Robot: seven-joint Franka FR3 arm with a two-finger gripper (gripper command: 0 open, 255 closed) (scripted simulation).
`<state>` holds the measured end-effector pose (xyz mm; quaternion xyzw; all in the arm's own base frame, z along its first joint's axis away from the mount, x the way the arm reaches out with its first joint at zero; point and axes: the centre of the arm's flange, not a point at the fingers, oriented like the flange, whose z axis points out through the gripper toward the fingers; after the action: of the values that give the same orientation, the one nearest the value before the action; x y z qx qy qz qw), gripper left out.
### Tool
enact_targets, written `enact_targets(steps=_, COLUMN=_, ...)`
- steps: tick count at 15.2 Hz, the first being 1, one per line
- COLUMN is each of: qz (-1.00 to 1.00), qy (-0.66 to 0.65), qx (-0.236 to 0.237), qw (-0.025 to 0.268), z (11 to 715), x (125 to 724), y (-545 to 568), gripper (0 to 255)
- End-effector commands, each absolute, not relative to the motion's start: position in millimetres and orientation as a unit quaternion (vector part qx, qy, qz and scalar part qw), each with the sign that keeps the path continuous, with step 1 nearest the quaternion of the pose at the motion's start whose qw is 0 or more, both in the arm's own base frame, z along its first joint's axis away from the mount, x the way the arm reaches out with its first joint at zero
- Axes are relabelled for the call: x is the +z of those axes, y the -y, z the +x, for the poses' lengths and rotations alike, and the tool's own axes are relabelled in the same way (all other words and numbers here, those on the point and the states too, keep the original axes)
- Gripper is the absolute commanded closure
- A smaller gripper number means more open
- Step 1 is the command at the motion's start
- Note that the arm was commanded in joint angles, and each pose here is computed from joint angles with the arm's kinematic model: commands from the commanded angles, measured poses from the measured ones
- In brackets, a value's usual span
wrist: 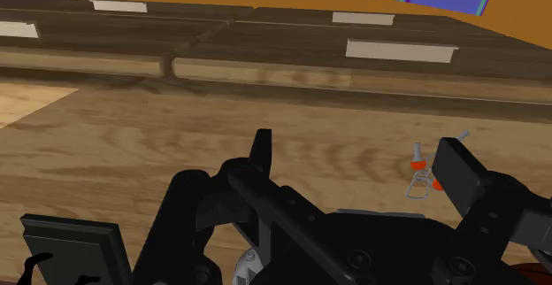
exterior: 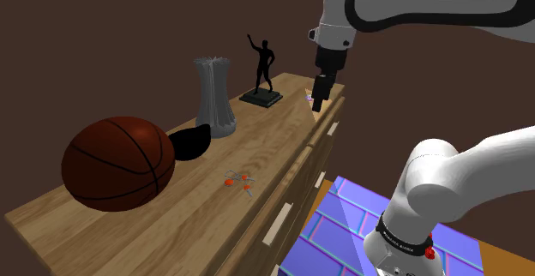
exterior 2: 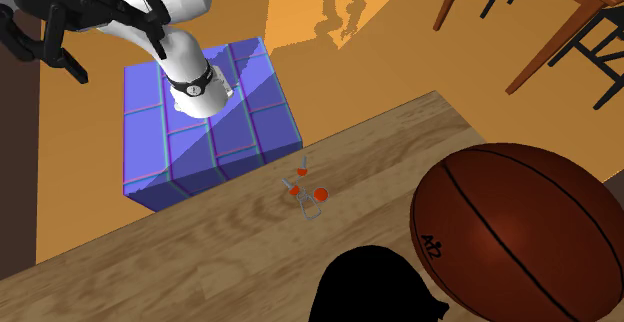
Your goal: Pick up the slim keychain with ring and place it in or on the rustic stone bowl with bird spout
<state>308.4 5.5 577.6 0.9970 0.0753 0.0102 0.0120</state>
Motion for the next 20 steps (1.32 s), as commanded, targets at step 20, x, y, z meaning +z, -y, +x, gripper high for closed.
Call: enact_targets(steps=20, qz=0.977, qy=-0.212, qx=0.025, qw=-0.021, z=427, x=407, y=-131, gripper=0)
